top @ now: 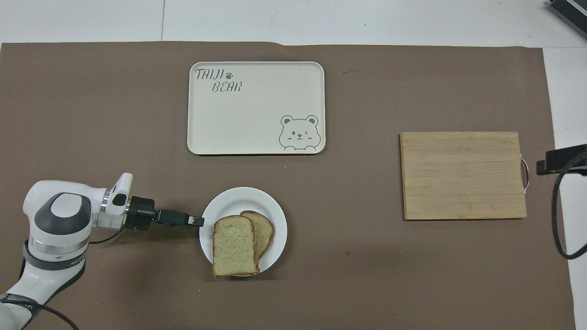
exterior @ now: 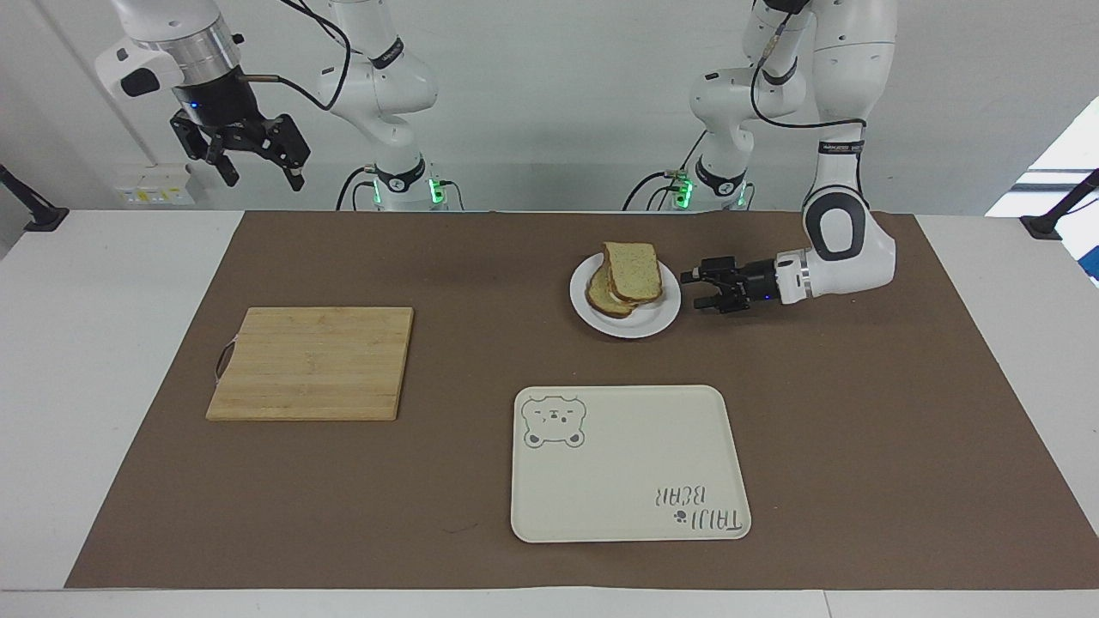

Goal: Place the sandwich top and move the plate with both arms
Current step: 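Move the left gripper to the plate rim and grasp it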

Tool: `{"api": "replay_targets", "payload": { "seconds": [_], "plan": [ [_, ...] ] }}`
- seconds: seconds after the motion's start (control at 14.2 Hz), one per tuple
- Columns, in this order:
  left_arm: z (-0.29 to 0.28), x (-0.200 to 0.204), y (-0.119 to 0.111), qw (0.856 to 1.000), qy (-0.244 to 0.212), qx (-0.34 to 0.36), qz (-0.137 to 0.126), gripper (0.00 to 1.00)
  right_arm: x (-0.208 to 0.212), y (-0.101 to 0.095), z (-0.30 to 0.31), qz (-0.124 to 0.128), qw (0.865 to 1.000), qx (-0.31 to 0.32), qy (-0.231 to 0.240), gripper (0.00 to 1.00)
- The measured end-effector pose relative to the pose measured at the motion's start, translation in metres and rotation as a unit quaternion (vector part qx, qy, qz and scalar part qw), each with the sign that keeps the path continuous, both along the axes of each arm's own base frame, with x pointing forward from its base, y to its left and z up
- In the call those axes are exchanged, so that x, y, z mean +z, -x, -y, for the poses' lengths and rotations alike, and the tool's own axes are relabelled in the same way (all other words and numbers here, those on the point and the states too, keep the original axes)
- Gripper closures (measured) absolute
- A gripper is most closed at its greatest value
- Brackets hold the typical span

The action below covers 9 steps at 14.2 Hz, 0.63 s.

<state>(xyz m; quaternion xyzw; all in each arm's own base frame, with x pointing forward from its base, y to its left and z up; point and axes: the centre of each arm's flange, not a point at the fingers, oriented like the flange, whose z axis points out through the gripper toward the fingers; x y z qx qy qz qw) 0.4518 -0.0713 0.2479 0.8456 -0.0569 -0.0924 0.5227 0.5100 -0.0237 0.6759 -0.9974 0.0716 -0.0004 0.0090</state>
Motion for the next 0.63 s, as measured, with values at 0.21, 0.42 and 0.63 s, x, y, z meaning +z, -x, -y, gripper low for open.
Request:
{"api": "replay_targets", "payload": {
  "seconds": [0.21,0.42,0.63],
  "plan": [
    [0.003,-0.004,0.004,1.0,0.004,0.002,-0.003,0.0,-0.002,-0.001,-0.004,-0.002,1.0,0.003,0.001,0.0],
    [0.003,-0.009,0.01,1.0,0.011,0.002,0.001,0.01,-0.002,-0.002,-0.006,-0.003,1.0,0.005,0.001,0.0],
    [0.004,-0.011,0.014,1.0,0.013,-0.001,0.003,0.07,-0.003,-0.002,-0.008,-0.003,1.0,0.006,0.001,0.0]
  ]
}}
